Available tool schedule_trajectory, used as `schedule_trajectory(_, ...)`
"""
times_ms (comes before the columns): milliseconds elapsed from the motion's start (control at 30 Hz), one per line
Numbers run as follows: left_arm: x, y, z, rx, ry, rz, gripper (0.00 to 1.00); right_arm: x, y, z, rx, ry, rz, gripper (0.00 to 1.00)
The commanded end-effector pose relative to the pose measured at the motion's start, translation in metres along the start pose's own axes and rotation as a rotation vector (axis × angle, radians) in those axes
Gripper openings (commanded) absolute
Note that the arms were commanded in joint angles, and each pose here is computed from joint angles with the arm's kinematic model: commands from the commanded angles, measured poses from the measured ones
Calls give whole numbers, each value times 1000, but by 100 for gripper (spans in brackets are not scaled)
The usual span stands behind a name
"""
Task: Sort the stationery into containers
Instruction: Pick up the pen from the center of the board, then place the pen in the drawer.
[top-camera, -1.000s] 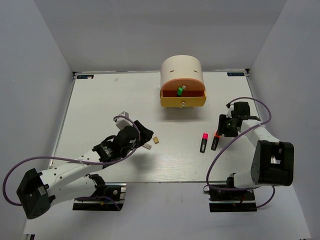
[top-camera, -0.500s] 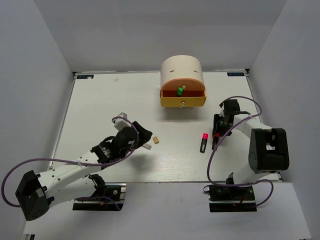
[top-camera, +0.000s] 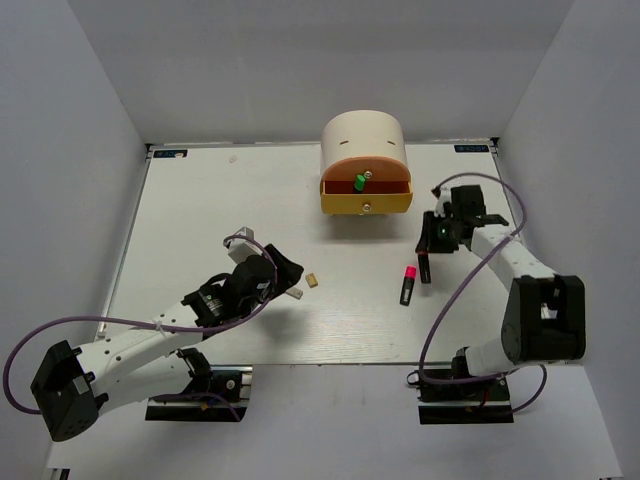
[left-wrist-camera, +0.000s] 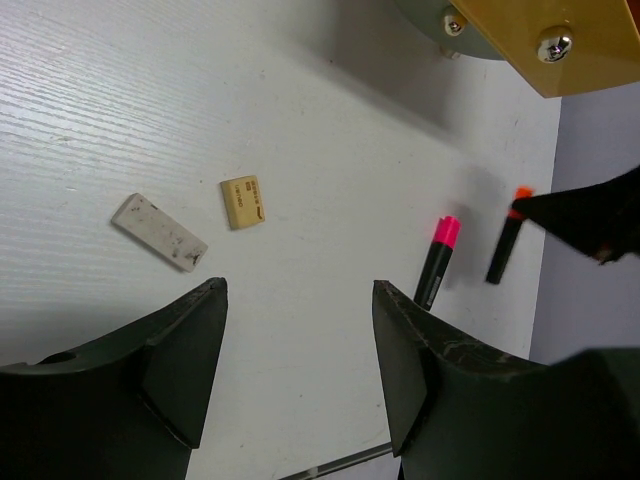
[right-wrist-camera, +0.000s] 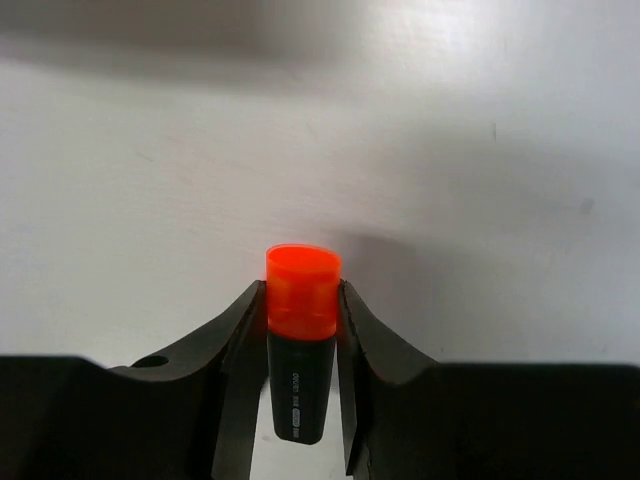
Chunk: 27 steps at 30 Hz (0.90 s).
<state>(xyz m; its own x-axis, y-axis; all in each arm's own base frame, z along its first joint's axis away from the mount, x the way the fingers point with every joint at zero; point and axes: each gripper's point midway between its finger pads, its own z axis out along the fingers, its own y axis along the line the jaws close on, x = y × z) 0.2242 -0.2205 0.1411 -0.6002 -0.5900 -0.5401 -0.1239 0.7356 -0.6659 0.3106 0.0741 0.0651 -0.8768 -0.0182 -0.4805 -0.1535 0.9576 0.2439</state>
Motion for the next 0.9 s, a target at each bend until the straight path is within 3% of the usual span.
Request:
schedule_trajectory(0,-1,4,-2,-2,-6,-4,70,-101,56,-71,-218,-368,-241,5)
schedule_trajectory(167,-2,2,-4,7,-10,-8,70,-158,115,-125,-468,-601,-420,4)
schedule_trajectory(267,-6,1,-7,13,-22,-13,70,-159,152,-144,-679,-664,-571,4)
schedule_trajectory(367,-6,3,-10,15,-24,-14,70,-168,174,-152,-771,-748,-739,4)
schedule_trajectory(633,-5,7,-10,8,-20,-29,70,-196,212,-169,-800,-926,-1095,4)
schedule_trajectory(867,-3,9,-9,0,-17,-25,70,-193,242,-173,-948,-939,-1205,2)
